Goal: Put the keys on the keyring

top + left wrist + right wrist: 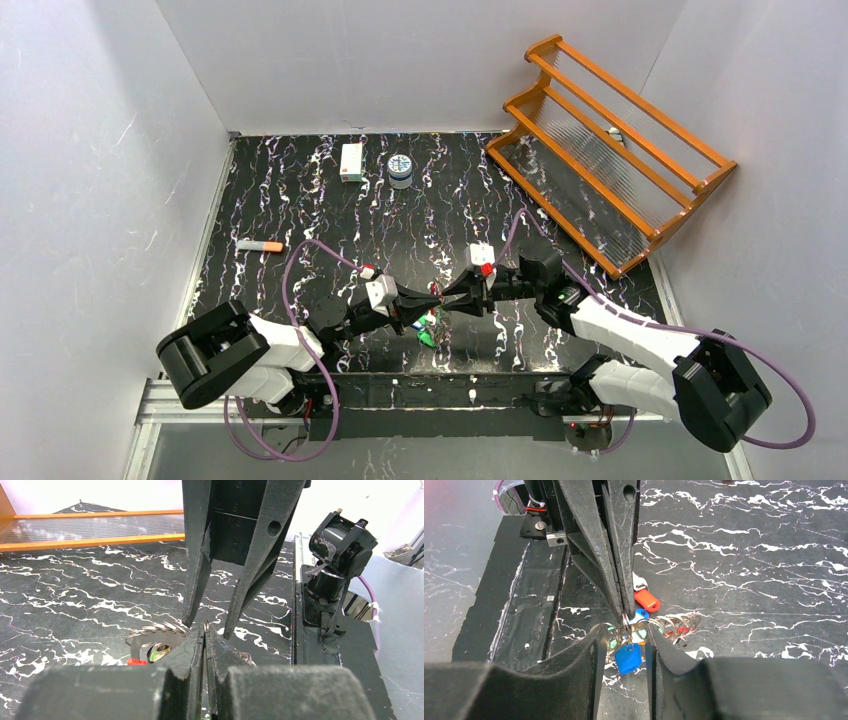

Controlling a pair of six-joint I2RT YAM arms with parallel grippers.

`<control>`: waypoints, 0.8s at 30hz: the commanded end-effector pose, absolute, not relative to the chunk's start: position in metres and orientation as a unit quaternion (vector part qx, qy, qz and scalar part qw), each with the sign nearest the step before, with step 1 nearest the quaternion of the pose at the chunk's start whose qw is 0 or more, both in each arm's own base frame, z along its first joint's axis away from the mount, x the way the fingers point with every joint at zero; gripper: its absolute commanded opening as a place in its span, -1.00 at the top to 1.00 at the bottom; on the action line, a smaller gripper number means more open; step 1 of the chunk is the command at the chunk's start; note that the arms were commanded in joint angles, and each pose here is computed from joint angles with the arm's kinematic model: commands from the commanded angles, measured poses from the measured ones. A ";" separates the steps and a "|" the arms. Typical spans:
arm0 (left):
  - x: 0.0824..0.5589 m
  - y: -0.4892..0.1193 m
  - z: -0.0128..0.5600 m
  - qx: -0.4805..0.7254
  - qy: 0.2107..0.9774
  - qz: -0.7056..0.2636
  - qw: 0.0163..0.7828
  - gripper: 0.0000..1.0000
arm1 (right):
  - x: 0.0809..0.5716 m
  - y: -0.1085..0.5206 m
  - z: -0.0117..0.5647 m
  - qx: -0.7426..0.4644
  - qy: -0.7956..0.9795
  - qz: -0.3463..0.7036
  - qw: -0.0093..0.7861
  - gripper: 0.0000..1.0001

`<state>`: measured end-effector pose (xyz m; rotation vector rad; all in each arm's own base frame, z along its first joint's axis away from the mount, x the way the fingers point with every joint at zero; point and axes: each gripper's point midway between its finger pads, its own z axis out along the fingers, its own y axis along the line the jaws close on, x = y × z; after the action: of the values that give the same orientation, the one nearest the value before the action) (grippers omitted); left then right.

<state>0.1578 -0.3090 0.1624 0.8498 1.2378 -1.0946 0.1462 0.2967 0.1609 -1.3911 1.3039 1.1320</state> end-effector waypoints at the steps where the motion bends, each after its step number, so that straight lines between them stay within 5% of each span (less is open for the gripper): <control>1: 0.153 -0.304 0.218 0.345 0.448 -0.491 0.663 1.00 | 0.148 0.305 0.183 -0.563 0.489 0.473 0.470 0.22; 3: 0.153 -0.304 0.217 0.345 0.448 -0.492 0.662 1.00 | 0.148 0.306 0.181 -0.563 0.489 0.475 0.466 0.33; 8: 0.152 -0.302 0.218 0.344 0.447 -0.491 0.664 1.00 | 0.148 0.305 0.176 -0.567 0.497 0.473 0.456 0.97; 12: 0.154 -0.300 0.219 0.340 0.448 -0.486 0.669 1.00 | 0.152 0.302 0.171 -0.569 0.510 0.457 0.456 0.97; 19: 0.159 -0.291 0.220 0.334 0.451 -0.459 0.689 0.36 | 0.156 0.295 0.170 -0.578 0.534 0.428 0.445 0.97; 24: 0.168 -0.287 0.210 0.352 0.472 -0.415 0.694 0.19 | 0.161 0.290 0.154 -0.577 0.580 0.409 0.405 0.97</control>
<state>0.1610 -0.2961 0.1905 0.8020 1.1348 -1.0278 0.1505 0.2902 0.1457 -1.4372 1.4273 1.0871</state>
